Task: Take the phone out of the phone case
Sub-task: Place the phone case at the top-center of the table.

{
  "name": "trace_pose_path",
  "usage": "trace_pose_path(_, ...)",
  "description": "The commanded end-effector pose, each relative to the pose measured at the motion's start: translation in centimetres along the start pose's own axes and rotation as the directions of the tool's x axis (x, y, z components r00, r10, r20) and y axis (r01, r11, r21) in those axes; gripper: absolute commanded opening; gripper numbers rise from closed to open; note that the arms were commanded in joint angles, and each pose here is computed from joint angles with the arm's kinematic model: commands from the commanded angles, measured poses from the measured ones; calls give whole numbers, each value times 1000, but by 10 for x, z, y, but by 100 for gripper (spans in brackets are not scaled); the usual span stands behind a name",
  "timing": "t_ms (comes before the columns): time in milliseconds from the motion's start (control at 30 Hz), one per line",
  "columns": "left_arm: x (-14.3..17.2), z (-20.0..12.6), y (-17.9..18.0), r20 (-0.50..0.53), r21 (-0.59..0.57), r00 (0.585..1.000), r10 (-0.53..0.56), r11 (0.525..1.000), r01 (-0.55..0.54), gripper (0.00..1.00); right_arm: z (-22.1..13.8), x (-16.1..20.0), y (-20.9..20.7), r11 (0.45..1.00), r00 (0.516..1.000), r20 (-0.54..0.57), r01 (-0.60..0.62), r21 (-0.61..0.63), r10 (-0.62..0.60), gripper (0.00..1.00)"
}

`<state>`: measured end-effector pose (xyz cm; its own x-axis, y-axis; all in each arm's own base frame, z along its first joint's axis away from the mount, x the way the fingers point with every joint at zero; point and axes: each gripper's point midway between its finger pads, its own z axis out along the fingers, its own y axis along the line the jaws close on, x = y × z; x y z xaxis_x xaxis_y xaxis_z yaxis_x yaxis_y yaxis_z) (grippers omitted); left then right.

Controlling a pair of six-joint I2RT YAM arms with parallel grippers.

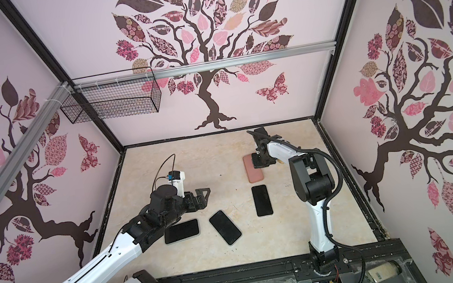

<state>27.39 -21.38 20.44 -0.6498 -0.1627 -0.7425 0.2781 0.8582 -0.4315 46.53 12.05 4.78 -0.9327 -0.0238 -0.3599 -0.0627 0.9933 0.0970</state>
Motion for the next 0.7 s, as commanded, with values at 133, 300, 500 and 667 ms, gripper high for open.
trace_pose_path(133,-8,-1,0,18,-18,1000,-9,1000,9,98,20,0,-14,998,999,-48,-20,62,23,0)
trace_pose_path(300,-4,-2,0,4,-16,1000,-14,1000,14,98,28,-1,-12,998,998,-61,-19,55,22,0)
trace_pose_path(500,-1,-2,4,3,-28,1000,-21,999,21,98,38,7,-14,998,995,-96,-23,63,29,3)
trace_pose_path(667,1,-3,2,-5,-12,1000,-30,999,30,98,39,10,-14,998,994,-103,-29,64,35,13)
